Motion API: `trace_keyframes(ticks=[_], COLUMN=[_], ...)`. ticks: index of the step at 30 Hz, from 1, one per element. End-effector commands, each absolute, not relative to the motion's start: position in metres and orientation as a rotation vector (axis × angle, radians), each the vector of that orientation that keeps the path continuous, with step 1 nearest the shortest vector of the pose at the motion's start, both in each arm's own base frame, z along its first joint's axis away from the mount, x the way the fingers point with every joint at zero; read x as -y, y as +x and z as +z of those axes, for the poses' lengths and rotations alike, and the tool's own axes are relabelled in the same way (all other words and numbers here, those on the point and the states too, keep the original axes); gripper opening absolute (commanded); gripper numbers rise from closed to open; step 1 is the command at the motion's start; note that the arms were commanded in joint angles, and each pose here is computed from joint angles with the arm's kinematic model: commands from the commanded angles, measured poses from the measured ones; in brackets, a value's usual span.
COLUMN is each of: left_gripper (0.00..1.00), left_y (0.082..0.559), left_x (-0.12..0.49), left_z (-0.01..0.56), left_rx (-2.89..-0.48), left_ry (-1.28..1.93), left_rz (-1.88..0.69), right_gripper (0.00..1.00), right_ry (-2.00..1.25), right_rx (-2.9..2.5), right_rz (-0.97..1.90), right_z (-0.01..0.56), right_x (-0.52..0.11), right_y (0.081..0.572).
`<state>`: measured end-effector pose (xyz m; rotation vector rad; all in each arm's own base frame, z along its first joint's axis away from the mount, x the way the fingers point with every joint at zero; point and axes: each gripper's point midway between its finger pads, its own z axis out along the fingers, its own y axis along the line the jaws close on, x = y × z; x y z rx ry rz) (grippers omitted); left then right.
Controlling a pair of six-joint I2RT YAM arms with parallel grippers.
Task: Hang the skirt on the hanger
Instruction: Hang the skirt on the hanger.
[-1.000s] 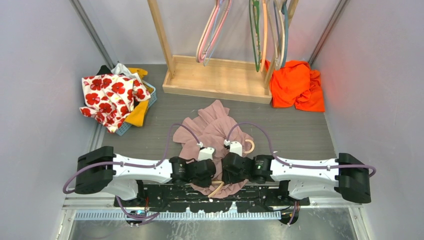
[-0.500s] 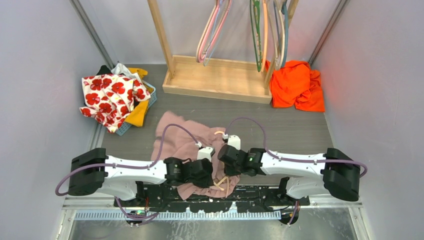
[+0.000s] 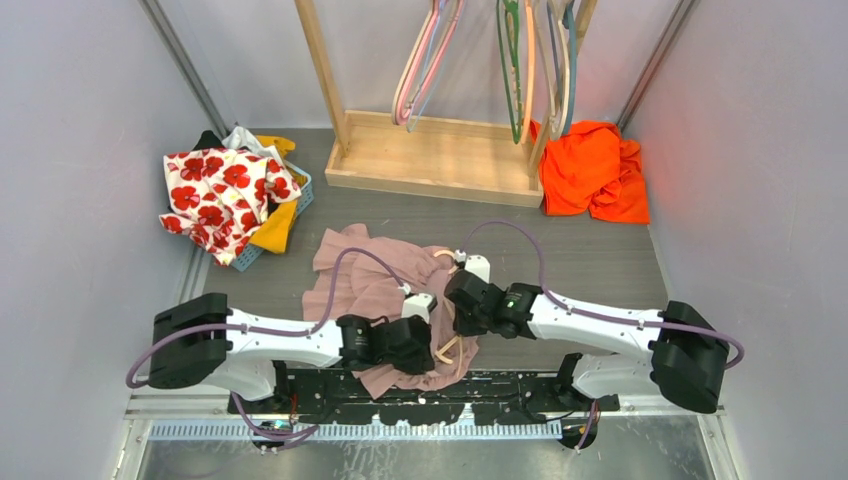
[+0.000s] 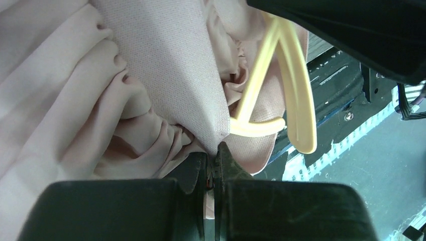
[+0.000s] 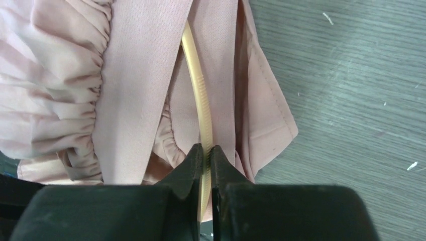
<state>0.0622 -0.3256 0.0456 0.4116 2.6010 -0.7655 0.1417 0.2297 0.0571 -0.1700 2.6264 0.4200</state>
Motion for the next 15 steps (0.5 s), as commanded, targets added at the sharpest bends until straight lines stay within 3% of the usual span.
trace_keyframes(ticks=[1,15], left_gripper=[0.00,0.00], left_y=[0.052,0.031], left_x=[0.356,0.394], left_z=[0.061,0.072], left_rx=[-2.559,-2.524], left_ry=[0.480,0.557], left_rz=[-0.913,-1.091], right_gripper=[0.01,0.01], right_ry=[-0.039,0.090], right_rx=[-2.459,-2.429], right_rz=[0.571,0.597], right_z=[0.094,0.096], right_x=[-0.264,-0.271], right_y=[0.182,0.215])
